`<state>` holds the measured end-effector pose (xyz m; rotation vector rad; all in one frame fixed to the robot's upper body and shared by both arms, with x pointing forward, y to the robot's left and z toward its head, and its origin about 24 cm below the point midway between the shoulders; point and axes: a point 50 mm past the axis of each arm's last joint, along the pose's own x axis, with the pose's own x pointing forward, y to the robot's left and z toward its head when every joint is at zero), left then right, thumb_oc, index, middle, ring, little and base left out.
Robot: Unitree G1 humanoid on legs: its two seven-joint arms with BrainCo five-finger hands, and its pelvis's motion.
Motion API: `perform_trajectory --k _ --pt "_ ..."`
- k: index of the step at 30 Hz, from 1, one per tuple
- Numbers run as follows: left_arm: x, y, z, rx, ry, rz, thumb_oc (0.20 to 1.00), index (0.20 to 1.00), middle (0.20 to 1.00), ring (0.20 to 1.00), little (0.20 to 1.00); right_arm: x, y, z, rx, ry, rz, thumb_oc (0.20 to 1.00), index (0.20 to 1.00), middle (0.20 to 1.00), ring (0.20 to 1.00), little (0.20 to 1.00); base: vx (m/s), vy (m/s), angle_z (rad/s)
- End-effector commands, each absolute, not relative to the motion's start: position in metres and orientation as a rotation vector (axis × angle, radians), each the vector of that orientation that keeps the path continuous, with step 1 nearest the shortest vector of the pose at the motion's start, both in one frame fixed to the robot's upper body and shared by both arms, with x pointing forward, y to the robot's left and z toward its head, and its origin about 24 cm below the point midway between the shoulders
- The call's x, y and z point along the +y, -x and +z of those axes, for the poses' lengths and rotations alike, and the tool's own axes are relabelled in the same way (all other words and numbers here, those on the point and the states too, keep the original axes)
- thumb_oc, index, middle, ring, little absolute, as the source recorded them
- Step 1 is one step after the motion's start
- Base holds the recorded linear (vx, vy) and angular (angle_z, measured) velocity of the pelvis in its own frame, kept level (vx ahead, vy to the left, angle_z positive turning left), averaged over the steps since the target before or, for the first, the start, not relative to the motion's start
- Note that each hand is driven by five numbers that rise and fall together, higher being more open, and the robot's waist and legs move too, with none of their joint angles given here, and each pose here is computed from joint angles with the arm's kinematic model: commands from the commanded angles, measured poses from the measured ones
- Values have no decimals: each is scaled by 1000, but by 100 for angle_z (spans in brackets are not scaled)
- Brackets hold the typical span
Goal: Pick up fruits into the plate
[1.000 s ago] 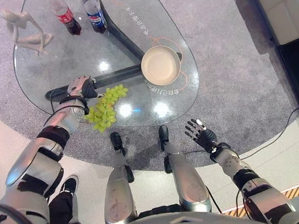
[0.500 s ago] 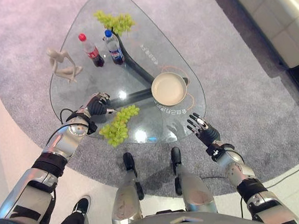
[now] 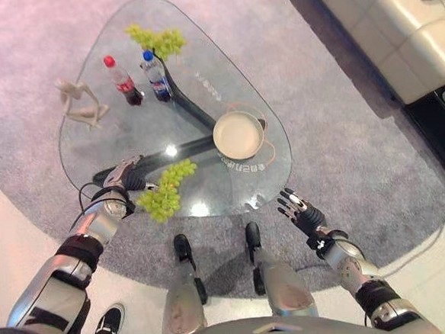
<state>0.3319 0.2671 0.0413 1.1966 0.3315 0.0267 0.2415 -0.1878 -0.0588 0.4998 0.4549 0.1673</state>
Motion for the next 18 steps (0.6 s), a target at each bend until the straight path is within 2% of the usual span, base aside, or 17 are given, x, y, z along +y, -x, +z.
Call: perform_trajectory --k 1,9,18 --pt "272 -360 84 226 -1310 183 1000 1000 1000 1000 1000 -179 -262 -38 346 -541 205 1000 1000 1000 1000 1000 -79 -67 -6" --pt "277 -377 106 288 -1428 369 1000 1000 1000 1000 1000 -165 -283 -22 296 -582 243 1000 1000 1000 1000 1000 -88 -90 -4" --pt "285 -379 120 343 -1452 539 1000 1000 1000 1000 1000 -157 -291 -14 269 -604 258 1000 1000 1000 1000 1000 -64 -68 -7"
